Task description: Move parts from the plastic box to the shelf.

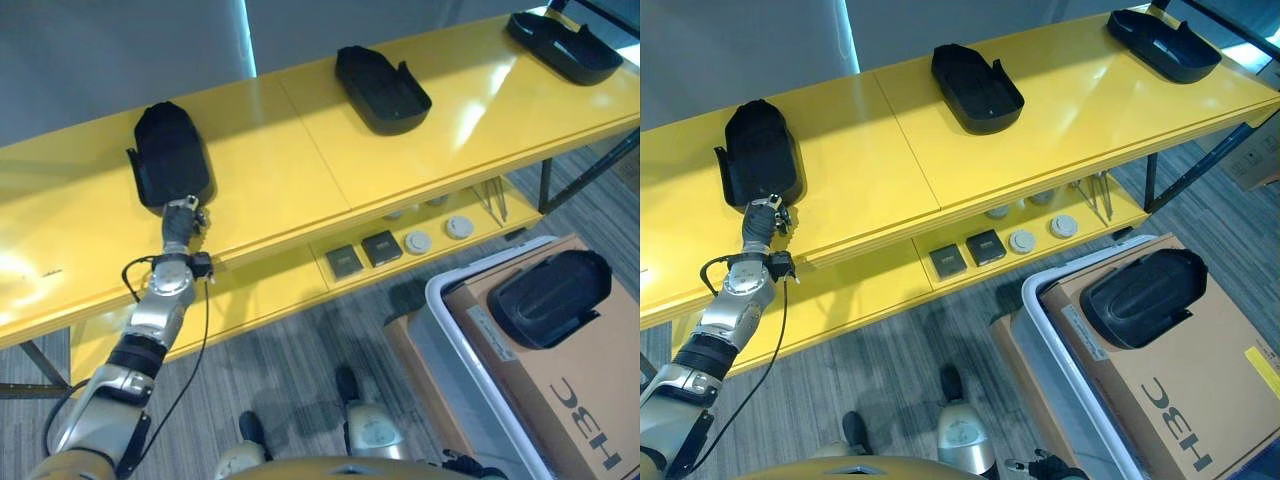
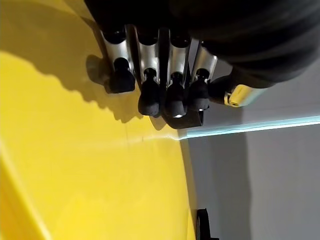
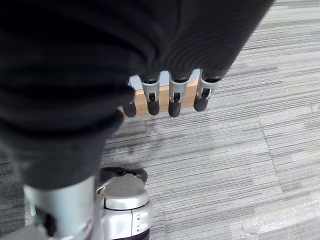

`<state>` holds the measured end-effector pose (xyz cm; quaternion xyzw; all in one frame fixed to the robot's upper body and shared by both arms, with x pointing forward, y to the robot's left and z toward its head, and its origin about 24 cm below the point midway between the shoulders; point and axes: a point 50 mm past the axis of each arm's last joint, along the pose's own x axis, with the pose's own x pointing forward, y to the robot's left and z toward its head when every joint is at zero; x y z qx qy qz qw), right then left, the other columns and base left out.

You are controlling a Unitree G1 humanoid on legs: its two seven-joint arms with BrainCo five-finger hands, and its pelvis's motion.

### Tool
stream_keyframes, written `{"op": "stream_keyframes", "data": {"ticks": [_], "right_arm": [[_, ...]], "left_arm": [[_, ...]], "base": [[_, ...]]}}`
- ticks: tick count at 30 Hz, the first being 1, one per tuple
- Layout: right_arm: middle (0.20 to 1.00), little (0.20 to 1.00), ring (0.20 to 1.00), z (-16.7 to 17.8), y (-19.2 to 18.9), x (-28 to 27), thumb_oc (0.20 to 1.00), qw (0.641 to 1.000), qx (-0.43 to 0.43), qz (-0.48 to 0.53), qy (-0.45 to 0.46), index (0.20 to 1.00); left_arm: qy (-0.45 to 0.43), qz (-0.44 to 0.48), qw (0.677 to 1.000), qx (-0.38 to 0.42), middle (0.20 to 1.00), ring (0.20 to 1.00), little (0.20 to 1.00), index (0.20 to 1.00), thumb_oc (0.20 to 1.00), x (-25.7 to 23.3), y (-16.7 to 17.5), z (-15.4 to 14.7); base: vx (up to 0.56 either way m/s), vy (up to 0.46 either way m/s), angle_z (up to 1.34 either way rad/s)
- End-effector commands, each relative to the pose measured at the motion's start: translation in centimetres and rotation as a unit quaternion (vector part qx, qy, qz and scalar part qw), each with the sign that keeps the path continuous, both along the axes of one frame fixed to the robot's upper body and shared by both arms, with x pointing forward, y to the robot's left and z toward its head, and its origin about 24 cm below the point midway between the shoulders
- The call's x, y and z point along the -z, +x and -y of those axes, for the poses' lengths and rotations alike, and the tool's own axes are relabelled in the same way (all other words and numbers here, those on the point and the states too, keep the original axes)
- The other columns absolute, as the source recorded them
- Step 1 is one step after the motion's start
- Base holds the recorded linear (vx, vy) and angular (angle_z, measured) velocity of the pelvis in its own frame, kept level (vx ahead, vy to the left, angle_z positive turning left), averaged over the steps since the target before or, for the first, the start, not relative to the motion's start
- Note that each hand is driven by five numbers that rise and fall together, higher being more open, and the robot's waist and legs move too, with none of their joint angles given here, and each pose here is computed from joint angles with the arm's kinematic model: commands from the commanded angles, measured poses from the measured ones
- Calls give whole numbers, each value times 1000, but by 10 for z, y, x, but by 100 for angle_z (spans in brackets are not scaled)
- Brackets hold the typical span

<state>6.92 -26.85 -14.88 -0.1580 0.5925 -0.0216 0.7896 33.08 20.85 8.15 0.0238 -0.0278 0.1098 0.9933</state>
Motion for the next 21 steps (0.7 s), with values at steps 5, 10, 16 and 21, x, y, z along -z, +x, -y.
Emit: {"op": "stream_keyframes", "data": {"ticks": [5, 10, 16, 21], "right_arm": [[1000, 1000, 1000, -4, -6, 5, 1000, 999, -24, -30, -19, 1000], [1000, 1000, 1000, 1, 2, 3, 1000, 998, -30, -47, -34, 1000], [1000, 1000, 1000, 7, -13, 6, 1000, 995, 0, -84, -46, 1000], [1000, 1000, 1000, 7, -28, 8, 1000, 993, 33, -99, -53, 1000]], "left_arm": [[-34, 141, 978, 150, 1000, 1000, 1000, 1000, 1000, -54, -19, 38], [-102, 175, 953, 227, 1000, 1000, 1000, 1000, 1000, -64, -52, 54], [-134, 156, 940, 273, 1000, 1000, 1000, 1000, 1000, -59, -64, 53], [-139, 137, 938, 285, 1000, 1000, 1000, 1000, 1000, -48, -64, 46]], "base": [[-57, 2, 3], [-42, 103, -22], [-121, 184, -103], [-105, 95, -25]]}}
